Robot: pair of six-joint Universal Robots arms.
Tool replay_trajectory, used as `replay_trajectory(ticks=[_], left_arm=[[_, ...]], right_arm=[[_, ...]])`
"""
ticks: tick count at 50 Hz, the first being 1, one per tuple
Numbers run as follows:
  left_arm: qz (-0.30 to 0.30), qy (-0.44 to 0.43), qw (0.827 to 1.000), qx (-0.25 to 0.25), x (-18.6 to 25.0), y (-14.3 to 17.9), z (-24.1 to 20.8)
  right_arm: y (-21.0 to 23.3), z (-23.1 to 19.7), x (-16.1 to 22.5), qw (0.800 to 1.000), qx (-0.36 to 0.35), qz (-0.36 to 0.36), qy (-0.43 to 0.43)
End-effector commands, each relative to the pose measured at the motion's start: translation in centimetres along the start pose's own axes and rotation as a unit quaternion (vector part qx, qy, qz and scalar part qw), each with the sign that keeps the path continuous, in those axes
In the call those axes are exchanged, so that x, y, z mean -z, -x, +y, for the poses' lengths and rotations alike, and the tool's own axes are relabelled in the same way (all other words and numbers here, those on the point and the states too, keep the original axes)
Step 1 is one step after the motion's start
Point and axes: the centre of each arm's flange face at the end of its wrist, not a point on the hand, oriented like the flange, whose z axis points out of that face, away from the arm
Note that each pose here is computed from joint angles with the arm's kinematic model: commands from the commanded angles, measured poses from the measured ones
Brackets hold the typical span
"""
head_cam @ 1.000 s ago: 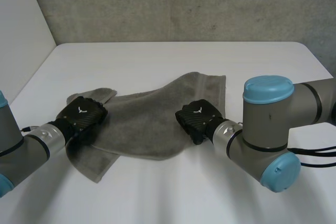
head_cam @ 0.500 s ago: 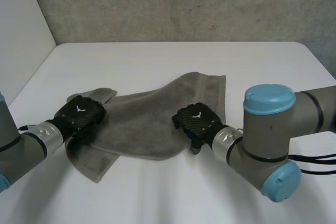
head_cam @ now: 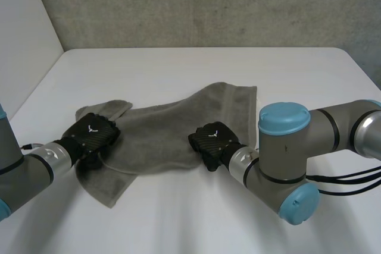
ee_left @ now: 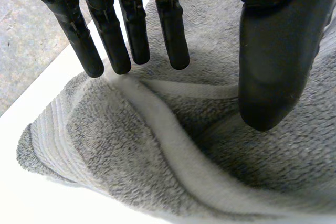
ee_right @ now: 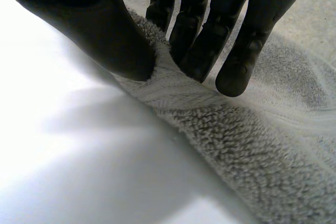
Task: Fold the towel.
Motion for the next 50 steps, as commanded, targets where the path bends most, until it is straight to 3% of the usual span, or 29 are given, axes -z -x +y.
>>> replay_trajectory(ticks=[1,17,36,50], left_arm=[[-0.001,-0.003,1.000,-0.002,-0.1,0.1,-0.1],[0.006,-0.008,1.000,-0.008,-1.2,-0.3,-0.1],[0.047,-0.038,0.998,-0.017,-2.1,-3.5,-2.2],[0.044,-0.034,0.998,-0.020,-3.0,-3.2,-2.0]], right_arm=[[-0.9,-0.8,0.2,1.000,-0.001,0.013,-0.009],[-4.7,-2.7,3.0,0.998,-0.010,0.059,-0.021],[-4.5,-2.4,3.5,0.998,-0.013,0.054,-0.016],[-5.2,-4.1,3.6,0.997,-0.005,0.065,-0.039]])
